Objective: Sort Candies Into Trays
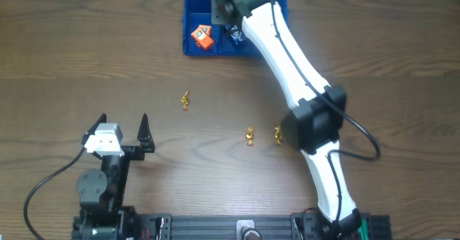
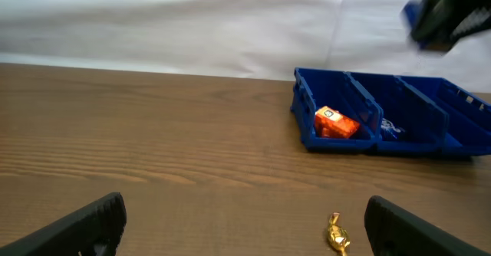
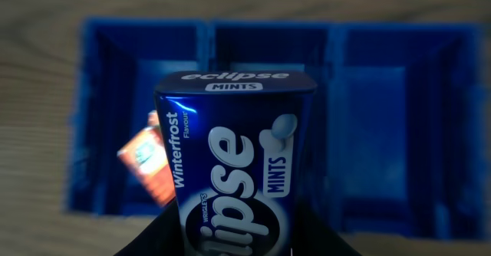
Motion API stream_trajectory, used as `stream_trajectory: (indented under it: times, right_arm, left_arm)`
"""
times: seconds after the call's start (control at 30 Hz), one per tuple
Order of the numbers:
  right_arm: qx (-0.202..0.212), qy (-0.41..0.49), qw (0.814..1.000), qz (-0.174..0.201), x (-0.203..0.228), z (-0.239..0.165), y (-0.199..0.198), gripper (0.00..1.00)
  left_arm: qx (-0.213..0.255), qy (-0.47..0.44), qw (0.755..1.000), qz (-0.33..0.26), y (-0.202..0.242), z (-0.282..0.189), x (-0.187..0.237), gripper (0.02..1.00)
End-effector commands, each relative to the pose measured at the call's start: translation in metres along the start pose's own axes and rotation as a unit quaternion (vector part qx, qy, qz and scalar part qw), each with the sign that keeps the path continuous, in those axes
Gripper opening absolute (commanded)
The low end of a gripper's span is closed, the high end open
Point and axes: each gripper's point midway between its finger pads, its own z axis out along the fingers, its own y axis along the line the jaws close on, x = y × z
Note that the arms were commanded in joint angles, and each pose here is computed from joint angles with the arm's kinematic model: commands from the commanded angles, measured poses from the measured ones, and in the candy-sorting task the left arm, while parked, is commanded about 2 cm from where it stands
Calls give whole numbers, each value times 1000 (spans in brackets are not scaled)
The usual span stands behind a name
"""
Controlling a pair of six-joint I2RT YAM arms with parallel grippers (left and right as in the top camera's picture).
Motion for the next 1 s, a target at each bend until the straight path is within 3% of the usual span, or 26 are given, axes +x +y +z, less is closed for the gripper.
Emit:
stream_trajectory:
  times: [0.03,0.5,0.57,0.63,0.73,0.9,1.0]
  right_arm:
    - [8,22,1000,9,7,38,-13,297]
    - [19,30,999,11,10,48,-22,349]
    - [23,29,999,8,10,48,-23,459]
    - [25,29,999,-2,10,48,-24,682]
    - [26,27,999,-21,9,48,-24,844]
    - [28,20,999,-24,8,41,-18,858]
    - [15,17,999,-40,13,16,1,866]
  left_arm:
    - [3,24,1000,6,0,1,16,998]
    - [3,24,1000,6,0,1,16,998]
    - [3,24,1000,6,0,1,16,998]
    - [3,24,1000,6,0,1,16,998]
    - [3,24,1000,6,0,1,16,998]
    - [3,24,1000,6,0,1,16,998]
    - [3,24,1000,6,0,1,16,998]
